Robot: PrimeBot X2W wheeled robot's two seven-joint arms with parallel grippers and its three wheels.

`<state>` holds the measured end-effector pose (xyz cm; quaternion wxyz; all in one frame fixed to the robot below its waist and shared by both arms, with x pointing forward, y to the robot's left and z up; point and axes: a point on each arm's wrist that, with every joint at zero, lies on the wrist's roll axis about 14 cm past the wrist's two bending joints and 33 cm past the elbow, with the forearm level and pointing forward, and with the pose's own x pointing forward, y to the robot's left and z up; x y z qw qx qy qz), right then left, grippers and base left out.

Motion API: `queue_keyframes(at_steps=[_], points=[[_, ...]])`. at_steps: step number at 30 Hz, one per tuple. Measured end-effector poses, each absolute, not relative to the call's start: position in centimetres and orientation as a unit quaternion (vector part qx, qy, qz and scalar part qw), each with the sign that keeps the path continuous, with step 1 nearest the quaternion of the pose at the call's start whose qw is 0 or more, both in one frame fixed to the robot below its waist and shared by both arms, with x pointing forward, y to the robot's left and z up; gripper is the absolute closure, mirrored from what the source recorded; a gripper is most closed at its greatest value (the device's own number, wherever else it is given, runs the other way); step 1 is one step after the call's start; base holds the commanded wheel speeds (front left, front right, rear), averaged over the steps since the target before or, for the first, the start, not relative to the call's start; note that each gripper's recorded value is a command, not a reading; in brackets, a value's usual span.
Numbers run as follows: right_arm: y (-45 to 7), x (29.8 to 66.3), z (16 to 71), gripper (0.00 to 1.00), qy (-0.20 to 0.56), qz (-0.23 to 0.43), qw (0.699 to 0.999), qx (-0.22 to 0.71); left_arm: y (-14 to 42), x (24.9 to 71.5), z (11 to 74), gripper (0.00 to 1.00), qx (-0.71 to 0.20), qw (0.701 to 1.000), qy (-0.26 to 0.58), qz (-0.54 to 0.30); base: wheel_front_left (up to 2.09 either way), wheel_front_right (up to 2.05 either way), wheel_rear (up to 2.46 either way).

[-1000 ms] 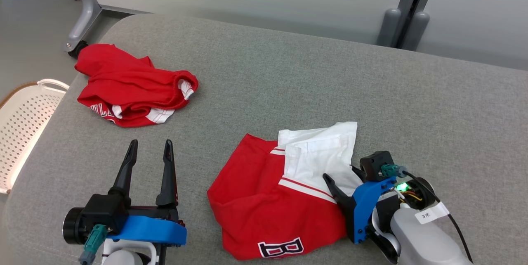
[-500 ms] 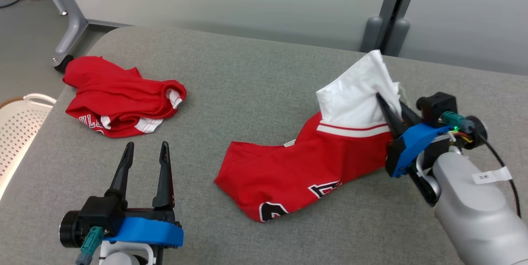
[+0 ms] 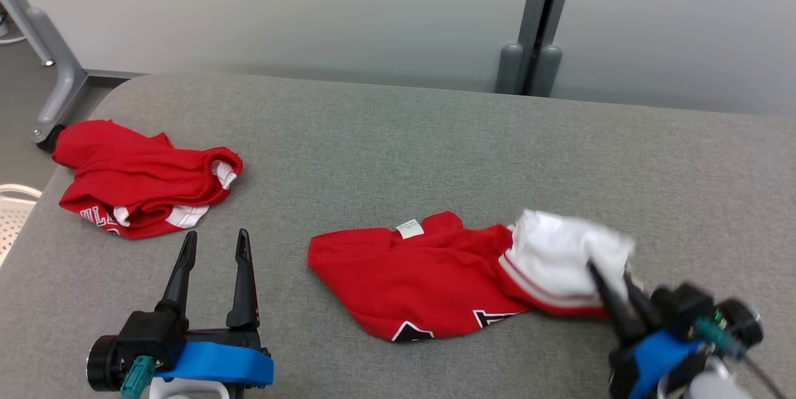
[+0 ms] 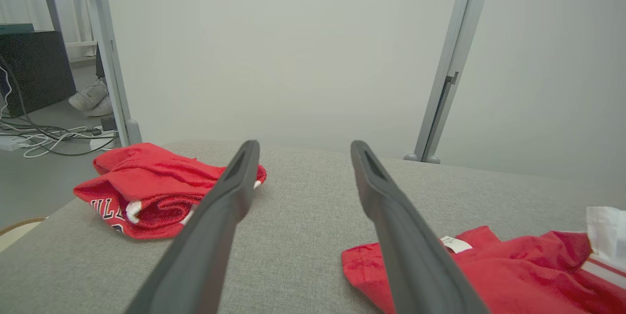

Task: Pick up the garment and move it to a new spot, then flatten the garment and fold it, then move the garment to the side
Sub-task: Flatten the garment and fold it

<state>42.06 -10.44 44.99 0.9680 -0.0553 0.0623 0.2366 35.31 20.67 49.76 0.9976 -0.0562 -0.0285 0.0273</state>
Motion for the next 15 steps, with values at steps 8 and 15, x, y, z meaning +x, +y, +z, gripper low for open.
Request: queue_keyframes(at_steps=[8, 15], points=[[-9.0, 32.9, 41.0, 1.00, 0.119, 0.290, 0.948, -0.056, 19.5, 36.0, 49.9, 0.00, -0.058, 0.998, -0.030, 0.007, 0.00, 0.00, 0.00], [-10.0, 31.6, 41.4, 0.00, 0.116, 0.267, 0.956, -0.041, 18.9, 36.2, 49.9, 0.00, -0.059, 0.998, -0.030, -0.003, 0.00, 0.00, 0.00]])
